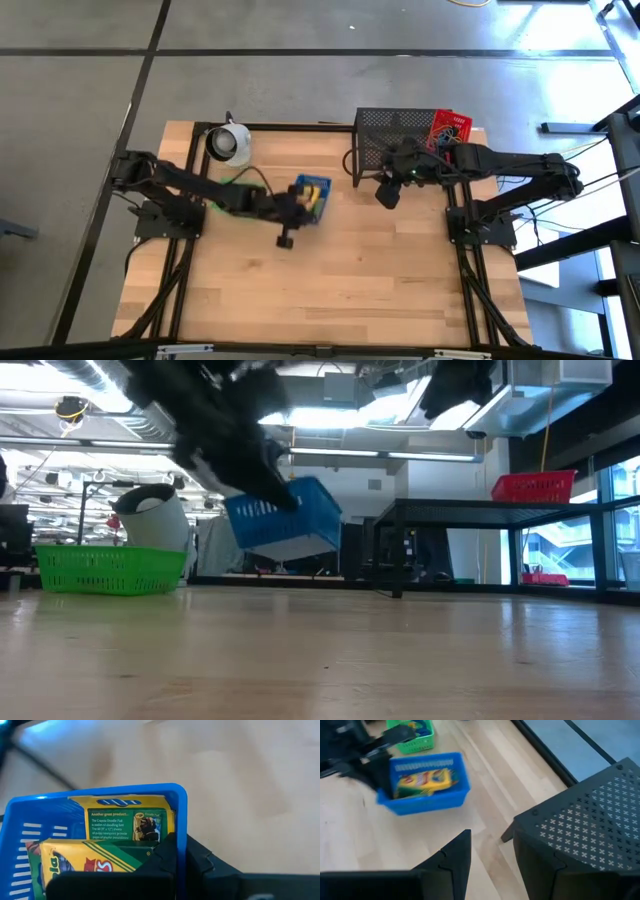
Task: Pick & Place Office Desk Supplies
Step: Put the blue bin containing crayon boxes on the shelf
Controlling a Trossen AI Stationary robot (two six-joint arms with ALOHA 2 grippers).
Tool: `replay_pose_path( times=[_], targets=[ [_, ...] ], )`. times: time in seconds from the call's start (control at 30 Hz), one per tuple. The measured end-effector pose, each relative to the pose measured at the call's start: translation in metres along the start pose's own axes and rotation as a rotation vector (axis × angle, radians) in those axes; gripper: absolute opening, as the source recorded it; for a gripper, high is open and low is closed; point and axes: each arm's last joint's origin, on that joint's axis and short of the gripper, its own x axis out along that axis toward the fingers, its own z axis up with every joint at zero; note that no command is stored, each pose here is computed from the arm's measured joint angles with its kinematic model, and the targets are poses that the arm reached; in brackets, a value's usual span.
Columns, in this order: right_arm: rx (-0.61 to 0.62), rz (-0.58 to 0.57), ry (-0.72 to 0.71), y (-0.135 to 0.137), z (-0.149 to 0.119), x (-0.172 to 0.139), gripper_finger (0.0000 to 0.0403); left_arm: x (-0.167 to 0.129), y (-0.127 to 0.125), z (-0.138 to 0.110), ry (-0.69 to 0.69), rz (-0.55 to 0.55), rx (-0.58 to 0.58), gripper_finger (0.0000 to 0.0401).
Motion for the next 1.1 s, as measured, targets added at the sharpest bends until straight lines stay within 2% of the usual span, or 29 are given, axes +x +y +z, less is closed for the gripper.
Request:
replay_pose_path(
  times=[0.13, 0.23, 0.4, 0.63, 0.77, 0.9, 1.1],
  targets=[
    [-0.002, 0.019, 0.000, 0.006, -0.002, -0.002, 0.0150, -0.006, -0.033, 0.006, -0.024, -0.074, 0.014, 0.0003],
    [-0.011, 0.035, 0.000, 0.011, -0.004, -0.004, 0.0150, -0.003, -0.054, 0.008, -0.042, -0.085, 0.009, 0.0003],
    [-0.002, 0.070, -0.004, 0.022, -0.008, -0.008, 0.0150, 0.021, -0.077, 0.014, -0.055, -0.070, -0.012, 0.0003],
    [0.013, 0.090, -0.021, 0.039, -0.016, -0.016, 0.0150, 0.076, -0.079, 0.040, -0.002, 0.029, -0.061, 0.0003],
    [0.015, 0.115, -0.021, 0.047, -0.020, -0.021, 0.0150, 0.098, -0.074, 0.057, -0.001, 0.061, -0.139, 0.0003],
    [0.019, 0.136, -0.019, 0.053, -0.024, -0.024, 0.0150, 0.106, -0.069, 0.071, -0.031, 0.071, -0.191, 0.0003],
    [-0.001, 0.159, -0.016, 0.059, -0.028, -0.027, 0.0150, 0.107, -0.066, 0.073, -0.034, 0.110, -0.236, 0.0015]
  ],
)
